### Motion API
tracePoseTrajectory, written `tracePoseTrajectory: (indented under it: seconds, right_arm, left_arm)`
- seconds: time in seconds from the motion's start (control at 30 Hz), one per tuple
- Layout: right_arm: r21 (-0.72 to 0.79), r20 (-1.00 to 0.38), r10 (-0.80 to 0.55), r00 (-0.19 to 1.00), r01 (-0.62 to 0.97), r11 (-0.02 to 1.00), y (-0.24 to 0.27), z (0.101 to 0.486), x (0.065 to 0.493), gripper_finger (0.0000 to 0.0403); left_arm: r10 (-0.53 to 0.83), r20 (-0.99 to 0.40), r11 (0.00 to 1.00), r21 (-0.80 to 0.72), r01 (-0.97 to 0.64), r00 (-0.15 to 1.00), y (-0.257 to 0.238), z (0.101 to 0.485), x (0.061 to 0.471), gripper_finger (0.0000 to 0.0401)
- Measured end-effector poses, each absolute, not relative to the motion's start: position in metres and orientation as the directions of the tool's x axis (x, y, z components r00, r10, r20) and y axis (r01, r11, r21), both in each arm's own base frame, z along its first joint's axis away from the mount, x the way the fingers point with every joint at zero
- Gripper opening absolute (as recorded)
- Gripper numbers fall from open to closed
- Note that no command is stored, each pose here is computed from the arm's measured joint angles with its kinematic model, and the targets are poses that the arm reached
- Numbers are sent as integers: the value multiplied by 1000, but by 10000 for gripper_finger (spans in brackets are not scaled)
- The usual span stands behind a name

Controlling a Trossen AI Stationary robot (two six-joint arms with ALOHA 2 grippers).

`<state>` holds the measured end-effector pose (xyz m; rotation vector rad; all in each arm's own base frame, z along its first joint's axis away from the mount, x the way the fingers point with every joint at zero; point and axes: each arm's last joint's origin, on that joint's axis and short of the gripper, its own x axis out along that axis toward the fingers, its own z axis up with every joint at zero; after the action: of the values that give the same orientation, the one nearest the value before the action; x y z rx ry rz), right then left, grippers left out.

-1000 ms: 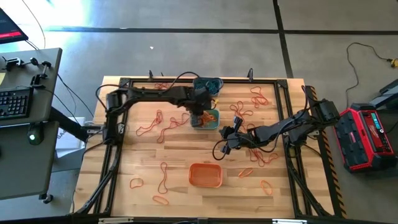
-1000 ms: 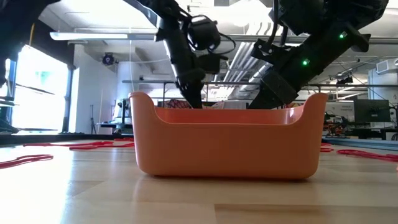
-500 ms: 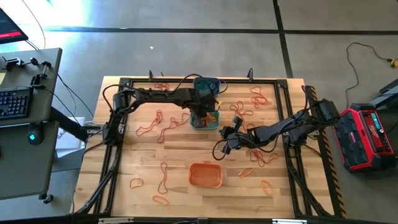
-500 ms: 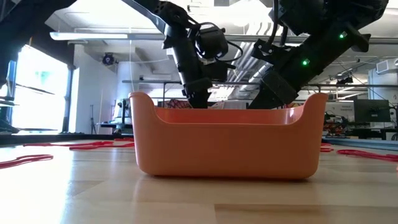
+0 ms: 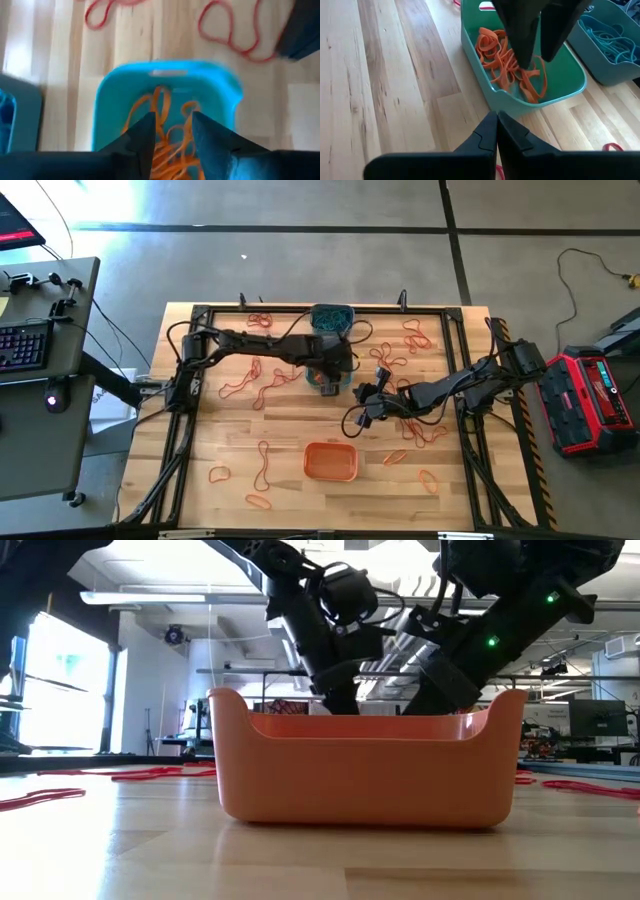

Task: Sort rubber bands into baskets
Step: Put the orange rubber band into the green bin

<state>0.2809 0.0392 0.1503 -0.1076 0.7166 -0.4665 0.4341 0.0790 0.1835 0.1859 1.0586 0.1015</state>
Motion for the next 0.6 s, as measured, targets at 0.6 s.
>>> tracePoseTrajectory:
  seconds: [0.6]
  right_arm:
    - [-254,-604,-447,660,372,893,39,151,281,0]
  left_arm:
    - [77,-695,976,200,89,715,-3,235,354,111]
